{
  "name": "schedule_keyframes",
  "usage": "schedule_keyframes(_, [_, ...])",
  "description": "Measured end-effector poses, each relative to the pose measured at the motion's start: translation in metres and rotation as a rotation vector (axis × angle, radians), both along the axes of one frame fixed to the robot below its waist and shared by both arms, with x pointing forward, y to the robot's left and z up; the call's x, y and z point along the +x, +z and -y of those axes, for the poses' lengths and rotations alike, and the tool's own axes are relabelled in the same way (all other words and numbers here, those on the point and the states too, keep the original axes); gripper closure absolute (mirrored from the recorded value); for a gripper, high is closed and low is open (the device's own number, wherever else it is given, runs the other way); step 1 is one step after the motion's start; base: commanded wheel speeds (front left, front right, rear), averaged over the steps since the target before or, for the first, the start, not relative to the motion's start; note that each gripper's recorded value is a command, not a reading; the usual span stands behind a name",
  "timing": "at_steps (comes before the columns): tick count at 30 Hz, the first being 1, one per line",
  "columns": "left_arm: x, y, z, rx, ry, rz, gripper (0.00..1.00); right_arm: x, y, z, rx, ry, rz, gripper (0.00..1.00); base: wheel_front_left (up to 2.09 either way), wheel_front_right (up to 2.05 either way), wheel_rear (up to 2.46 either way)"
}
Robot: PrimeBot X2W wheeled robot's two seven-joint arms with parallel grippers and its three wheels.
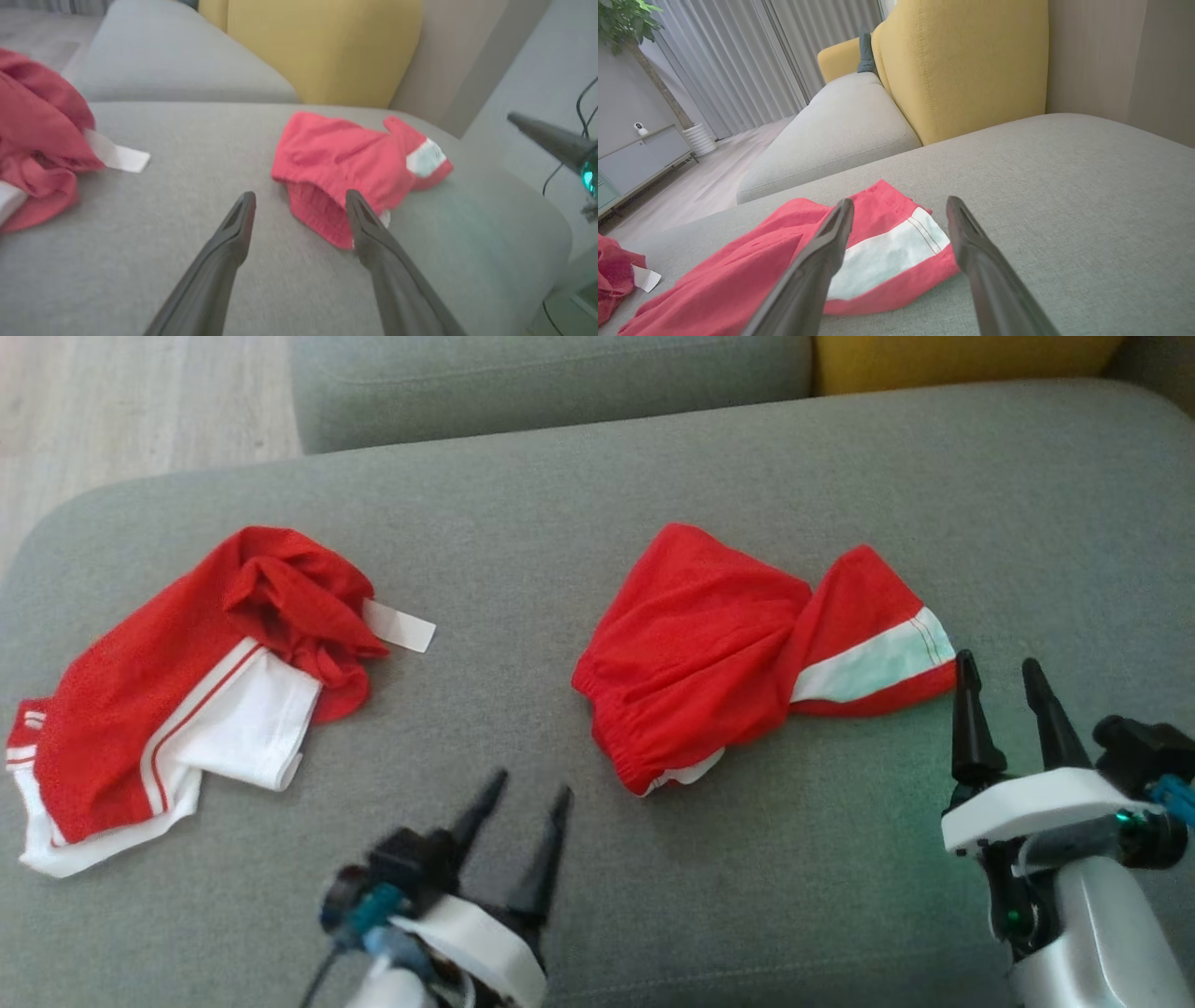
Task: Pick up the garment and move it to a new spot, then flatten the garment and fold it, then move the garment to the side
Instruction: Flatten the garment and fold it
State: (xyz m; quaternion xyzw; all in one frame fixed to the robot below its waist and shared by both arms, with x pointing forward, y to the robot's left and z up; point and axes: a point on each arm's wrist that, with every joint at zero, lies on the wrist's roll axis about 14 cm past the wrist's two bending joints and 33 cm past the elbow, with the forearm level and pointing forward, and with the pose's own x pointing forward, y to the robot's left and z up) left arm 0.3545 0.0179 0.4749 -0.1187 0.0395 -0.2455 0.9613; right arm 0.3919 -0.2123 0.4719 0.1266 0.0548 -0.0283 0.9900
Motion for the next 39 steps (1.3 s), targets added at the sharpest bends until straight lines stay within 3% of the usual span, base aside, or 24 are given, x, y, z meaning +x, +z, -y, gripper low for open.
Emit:
schedule_keyframes(5, [-0.025, -0.033, 0.044, 0.053, -0.199, -0.082, 0.00, 0.001, 0.001, 0.008, -0.002, -0.018, -0.007, 0.00, 0.00, 0.00, 0.00])
schedule_keyframes(10, [-0.025, -0.038, 0.068, 0.064, -0.303, -0.091, 0.00, 0.000, -0.006, 0.014, -0.006, -0.034, -0.031, 0.00, 0.00, 0.00, 0.00])
schedule_keyframes(17, [-0.016, -0.060, 0.075, 0.128, -0.322, -0.134, 0.00, -0.002, -0.011, 0.022, -0.012, -0.056, -0.052, 0.00, 0.00, 0.00, 0.00])
schedule_keyframes(30, [-0.007, -0.061, 0.093, 0.102, -0.371, -0.152, 0.00, -0.009, -0.020, 0.034, -0.018, -0.086, -0.090, 0.00, 0.00, 0.00, 0.00])
schedule_keyframes(31, [-0.007, -0.061, 0.093, 0.099, -0.370, -0.154, 0.49, -0.009, -0.021, 0.033, -0.018, -0.085, -0.091, 0.00, 0.00, 0.00, 0.00])
schedule_keyframes(33, [-0.007, -0.060, 0.092, 0.089, -0.372, -0.155, 0.88, -0.008, -0.021, 0.032, -0.018, -0.083, -0.092, 0.00, 0.00, 0.00, 0.00])
schedule_keyframes(34, [-0.007, -0.059, 0.092, 0.087, -0.369, -0.153, 1.00, -0.008, -0.022, 0.032, -0.018, -0.082, -0.093, 0.00, 0.00, 0.00, 0.00])
schedule_keyframes(39, [-0.003, -0.050, 0.086, 0.077, -0.344, -0.131, 1.00, -0.006, -0.025, 0.031, -0.027, -0.078, -0.103, 0.00, 0.00, 0.00, 0.00])
